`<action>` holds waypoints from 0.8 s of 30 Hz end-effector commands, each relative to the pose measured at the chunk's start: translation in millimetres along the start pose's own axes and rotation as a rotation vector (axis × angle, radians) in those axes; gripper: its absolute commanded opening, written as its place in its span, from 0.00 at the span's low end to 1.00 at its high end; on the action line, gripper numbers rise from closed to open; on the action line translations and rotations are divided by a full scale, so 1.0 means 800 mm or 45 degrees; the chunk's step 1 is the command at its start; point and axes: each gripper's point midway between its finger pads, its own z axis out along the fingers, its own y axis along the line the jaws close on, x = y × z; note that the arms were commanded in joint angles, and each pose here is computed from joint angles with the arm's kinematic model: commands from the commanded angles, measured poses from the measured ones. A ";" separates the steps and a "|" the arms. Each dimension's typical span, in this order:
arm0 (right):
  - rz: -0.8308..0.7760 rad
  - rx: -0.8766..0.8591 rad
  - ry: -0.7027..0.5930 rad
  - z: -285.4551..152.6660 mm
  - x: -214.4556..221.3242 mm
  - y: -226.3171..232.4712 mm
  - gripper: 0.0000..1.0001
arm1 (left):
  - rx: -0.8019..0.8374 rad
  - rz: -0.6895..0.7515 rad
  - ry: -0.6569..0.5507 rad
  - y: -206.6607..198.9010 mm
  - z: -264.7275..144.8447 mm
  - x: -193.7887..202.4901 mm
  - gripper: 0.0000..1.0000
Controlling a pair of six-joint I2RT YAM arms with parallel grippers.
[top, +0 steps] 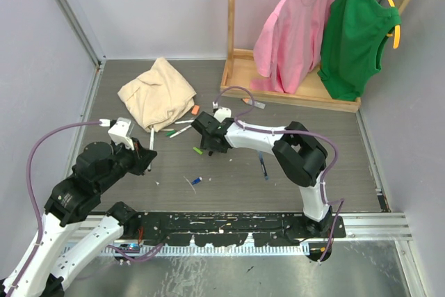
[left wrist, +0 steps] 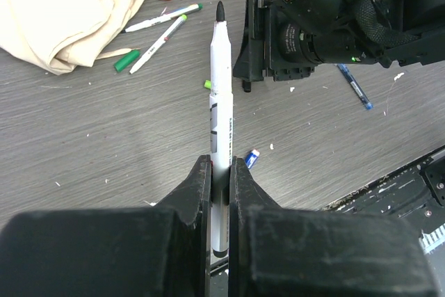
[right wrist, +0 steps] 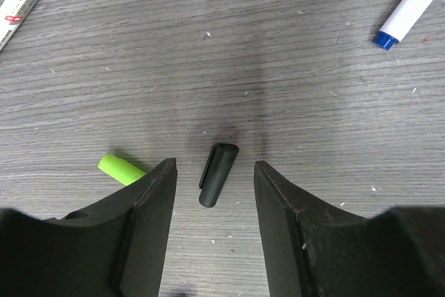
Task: Insert the pens into the pen caps
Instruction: Pick up the pen cap from the center of the board.
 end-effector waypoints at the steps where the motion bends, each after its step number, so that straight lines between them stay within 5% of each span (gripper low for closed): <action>1: 0.037 -0.002 -0.034 -0.001 -0.012 0.012 0.54 | -0.007 0.019 -0.036 0.002 0.000 -0.007 0.00; 13: -0.031 0.026 0.005 0.011 0.003 0.002 0.41 | -0.008 0.021 -0.037 0.002 0.000 -0.007 0.00; 19: -0.123 -0.058 -0.018 0.000 -0.002 0.007 0.14 | -0.013 0.021 -0.024 0.003 0.002 -0.006 0.00; 24: -0.321 -0.134 -0.071 -0.023 -0.014 0.004 0.12 | -0.012 0.022 -0.009 0.002 0.005 -0.004 0.00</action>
